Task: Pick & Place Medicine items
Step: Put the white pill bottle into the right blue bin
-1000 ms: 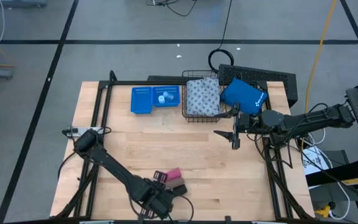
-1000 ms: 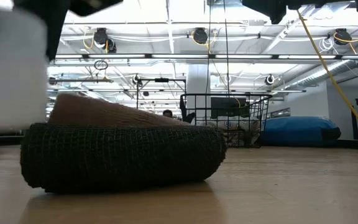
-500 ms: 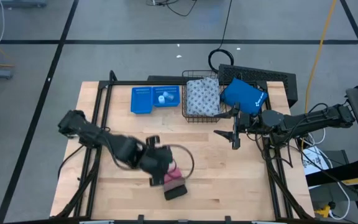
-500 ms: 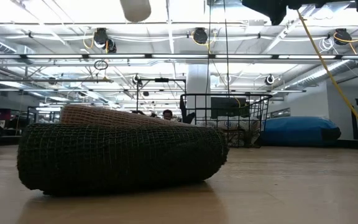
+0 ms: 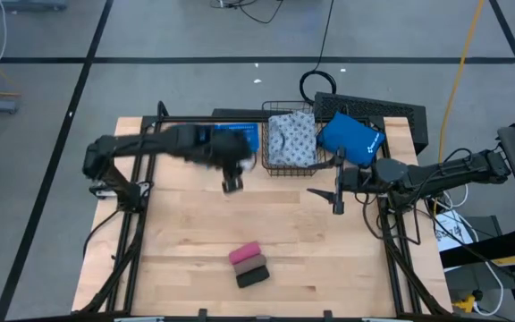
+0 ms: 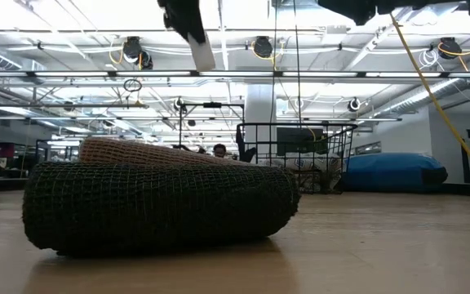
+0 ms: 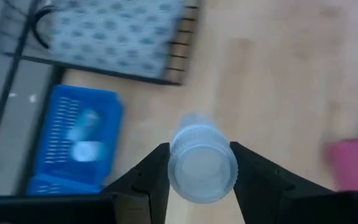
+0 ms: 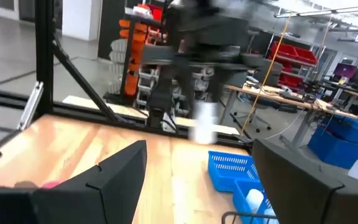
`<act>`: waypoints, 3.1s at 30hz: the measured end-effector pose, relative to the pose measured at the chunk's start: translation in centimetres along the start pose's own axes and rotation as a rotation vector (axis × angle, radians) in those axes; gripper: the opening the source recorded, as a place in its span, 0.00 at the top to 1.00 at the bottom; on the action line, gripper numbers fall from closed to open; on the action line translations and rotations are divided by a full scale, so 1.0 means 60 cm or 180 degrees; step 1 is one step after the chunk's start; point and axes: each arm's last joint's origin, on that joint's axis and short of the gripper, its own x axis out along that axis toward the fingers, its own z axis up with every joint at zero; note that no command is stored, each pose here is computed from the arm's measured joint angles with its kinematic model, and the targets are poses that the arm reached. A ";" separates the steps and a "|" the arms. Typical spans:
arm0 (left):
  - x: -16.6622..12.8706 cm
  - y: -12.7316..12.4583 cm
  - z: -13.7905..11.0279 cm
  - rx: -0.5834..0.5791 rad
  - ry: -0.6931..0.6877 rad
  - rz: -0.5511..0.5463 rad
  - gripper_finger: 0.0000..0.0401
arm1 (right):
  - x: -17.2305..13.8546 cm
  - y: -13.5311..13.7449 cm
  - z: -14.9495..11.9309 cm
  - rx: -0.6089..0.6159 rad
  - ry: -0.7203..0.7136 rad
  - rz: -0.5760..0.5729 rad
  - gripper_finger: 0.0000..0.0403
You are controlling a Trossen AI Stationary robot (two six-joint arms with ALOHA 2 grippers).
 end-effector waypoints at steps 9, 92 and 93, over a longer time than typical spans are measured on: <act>0.059 0.184 0.013 -0.0172 -0.0016 0.0490 0.62 | 0.000 0.002 -0.009 -0.0004 0.0174 0.0037 0.30; 0.378 0.255 -0.020 -0.0645 0.0736 -0.0302 0.47 | 0.000 0.002 -0.015 -0.0061 0.0285 0.0042 0.30; 0.378 0.255 -0.020 -0.0645 0.0736 -0.0302 0.46 | 0.000 0.002 -0.015 -0.0061 0.0285 0.0042 0.30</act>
